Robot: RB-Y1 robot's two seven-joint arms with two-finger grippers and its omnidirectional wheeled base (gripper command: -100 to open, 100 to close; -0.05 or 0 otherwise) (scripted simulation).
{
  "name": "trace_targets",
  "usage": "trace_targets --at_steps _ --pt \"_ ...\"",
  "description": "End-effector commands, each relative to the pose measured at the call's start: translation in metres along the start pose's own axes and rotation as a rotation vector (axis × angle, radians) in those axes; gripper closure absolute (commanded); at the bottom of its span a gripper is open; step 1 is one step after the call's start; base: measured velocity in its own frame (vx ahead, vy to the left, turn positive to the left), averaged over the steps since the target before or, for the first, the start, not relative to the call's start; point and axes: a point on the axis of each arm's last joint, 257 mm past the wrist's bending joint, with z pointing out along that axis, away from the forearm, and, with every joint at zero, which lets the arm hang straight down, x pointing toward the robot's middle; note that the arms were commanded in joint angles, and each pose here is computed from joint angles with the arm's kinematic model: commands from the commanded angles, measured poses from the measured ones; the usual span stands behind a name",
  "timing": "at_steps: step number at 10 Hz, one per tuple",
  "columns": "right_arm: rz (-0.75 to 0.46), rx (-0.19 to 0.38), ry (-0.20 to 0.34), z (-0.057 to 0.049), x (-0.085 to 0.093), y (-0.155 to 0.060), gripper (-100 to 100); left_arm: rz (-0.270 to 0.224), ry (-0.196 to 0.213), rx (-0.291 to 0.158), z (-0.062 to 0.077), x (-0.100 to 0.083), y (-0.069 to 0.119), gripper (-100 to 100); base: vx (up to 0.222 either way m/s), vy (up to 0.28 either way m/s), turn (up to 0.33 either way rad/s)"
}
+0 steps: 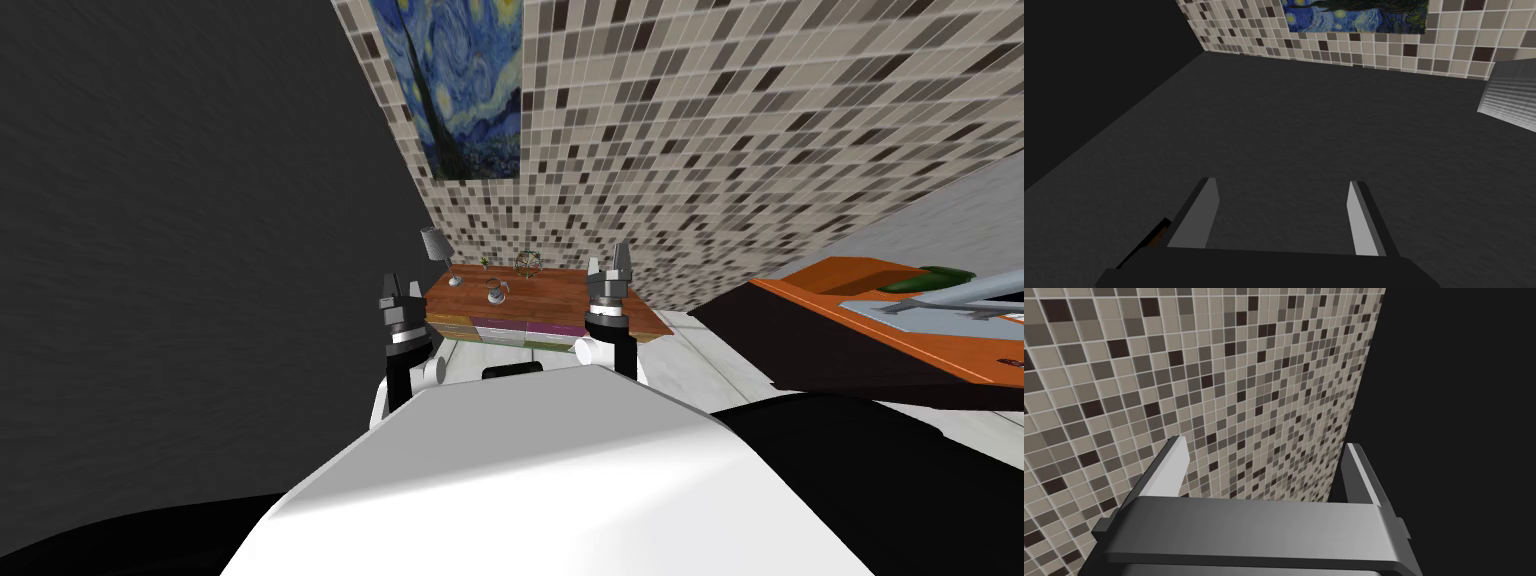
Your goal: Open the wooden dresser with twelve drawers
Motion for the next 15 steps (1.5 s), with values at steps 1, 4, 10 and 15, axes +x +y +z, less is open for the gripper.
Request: trace_targets --at_steps 1,4,10,15 --pt "0.0 0.0 0.0 0.0 0.0 0.0 0 0.0 0.0 0.0 0.0 0.0 0.0 0 0.0 0.0 0.0" --pt "0.0 0.0 0.0 0.0 0.0 0.0 0 0.0 0.0 0.0 0.0 0.0 0.0 0 0.0 0.0 0.0" --pt "-0.023 0.046 0.059 -0.002 0.014 -0.016 -100 0.0 0.0 0.0 0.0 0.0 0.0 0 0.0 0.0 0.024" --pt "-0.071 0.163 0.158 -0.011 0.04 -0.058 -100 0.0 0.0 0.0 0.0 0.0 0.0 0 -0.005 0.004 0.112"
